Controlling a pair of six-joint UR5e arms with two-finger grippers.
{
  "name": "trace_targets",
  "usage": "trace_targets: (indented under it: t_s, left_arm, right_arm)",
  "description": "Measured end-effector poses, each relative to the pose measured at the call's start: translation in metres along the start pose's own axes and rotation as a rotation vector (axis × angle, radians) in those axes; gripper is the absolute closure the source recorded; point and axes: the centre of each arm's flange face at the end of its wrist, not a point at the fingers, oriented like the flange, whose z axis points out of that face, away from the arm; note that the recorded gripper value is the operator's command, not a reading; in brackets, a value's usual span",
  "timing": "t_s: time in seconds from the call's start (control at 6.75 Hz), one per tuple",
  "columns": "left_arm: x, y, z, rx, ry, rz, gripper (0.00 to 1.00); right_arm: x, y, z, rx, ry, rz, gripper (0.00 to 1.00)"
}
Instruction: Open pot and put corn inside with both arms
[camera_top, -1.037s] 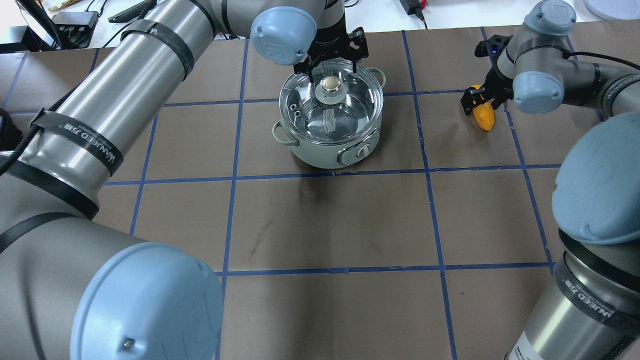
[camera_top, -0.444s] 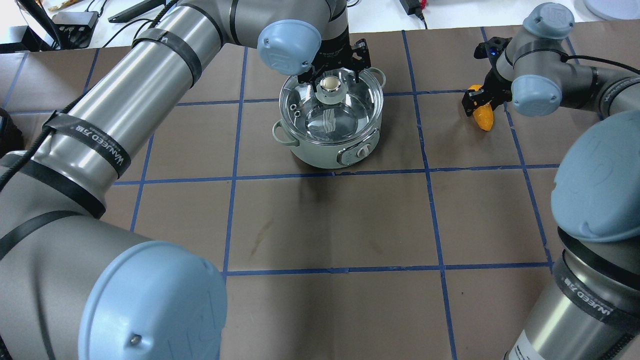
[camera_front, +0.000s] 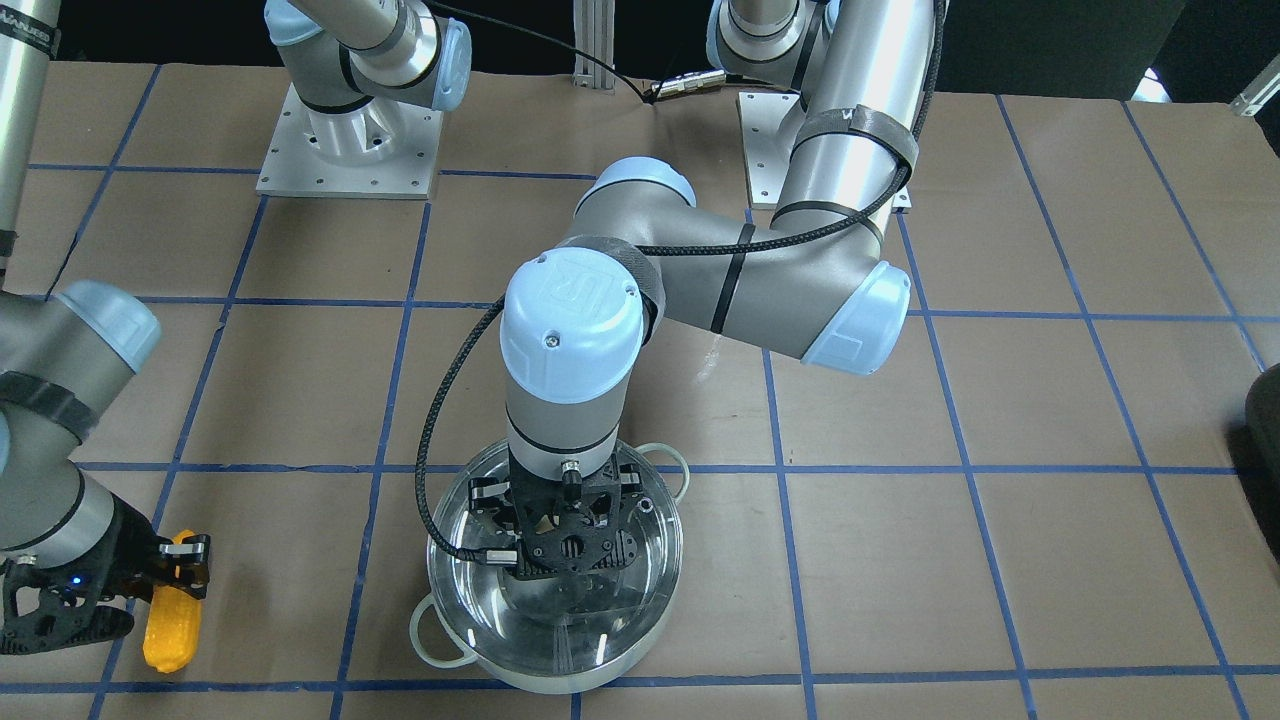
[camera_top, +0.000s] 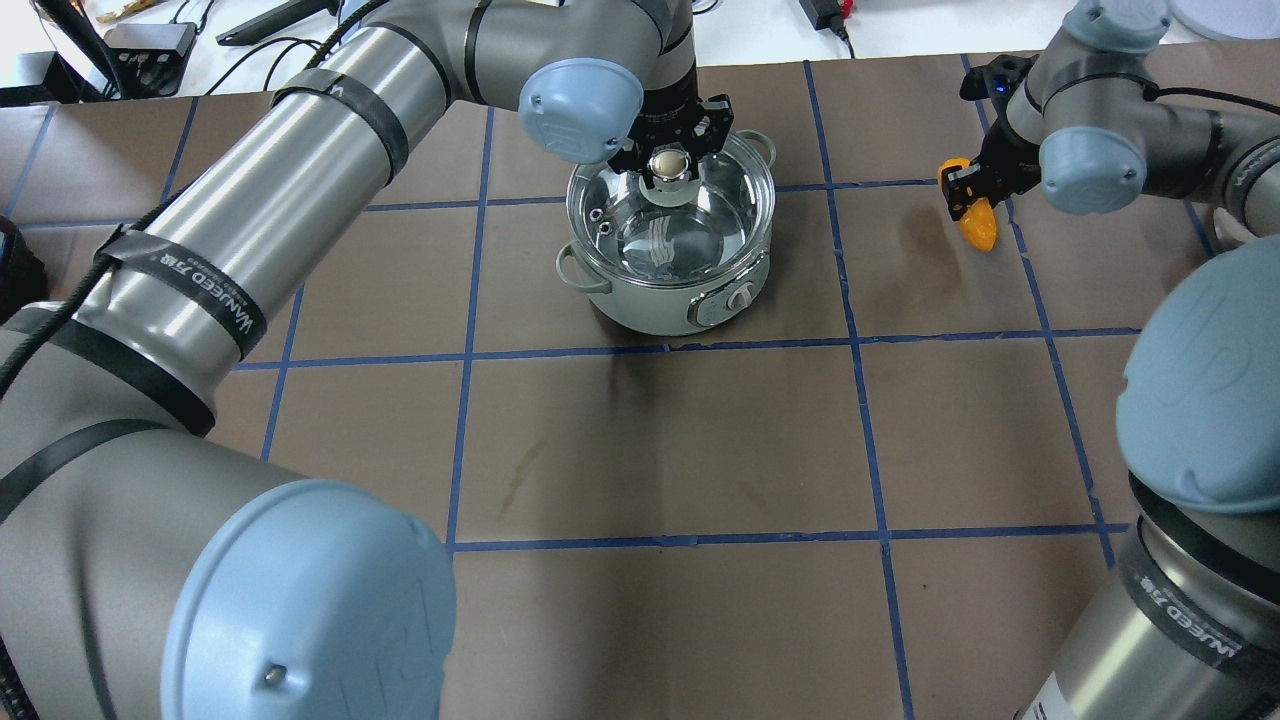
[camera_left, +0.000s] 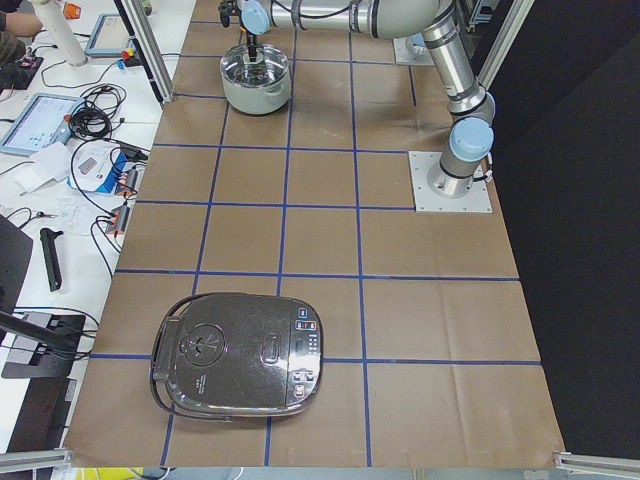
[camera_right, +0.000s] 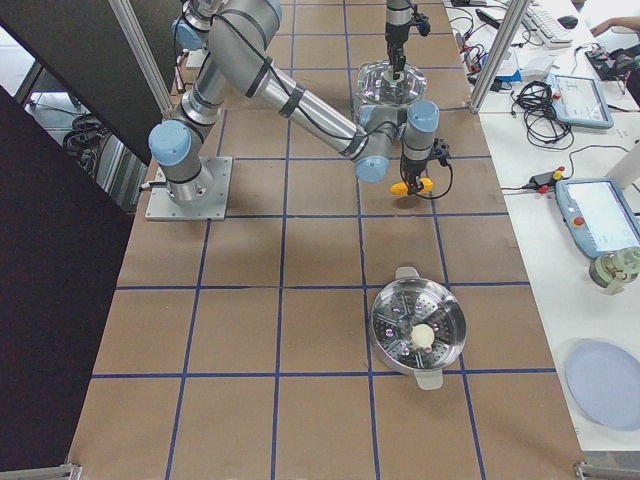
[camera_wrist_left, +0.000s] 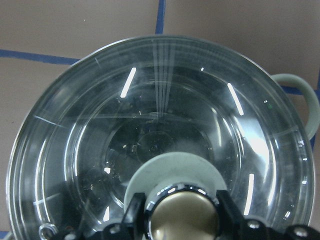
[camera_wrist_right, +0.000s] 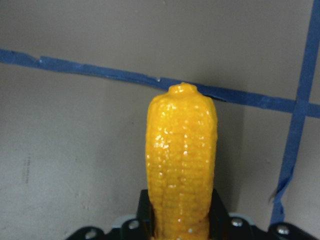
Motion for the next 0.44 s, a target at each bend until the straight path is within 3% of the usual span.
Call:
trace_targets:
  t_s: [0.15,0.44]
  left_arm:
    - [-0.004,0.001,-0.023,0.013,0.004,-0.002,0.85]
    - [-0.065,-0.009,-0.108,0.023,-0.006,0.025,0.85]
  right_arm:
    - [-0.006,0.009,-0.048,-0.023,-0.009,0.006,0.82]
    - [-0.034,0.043,-0.142,-0.054,-0.021,0.02,0.82]
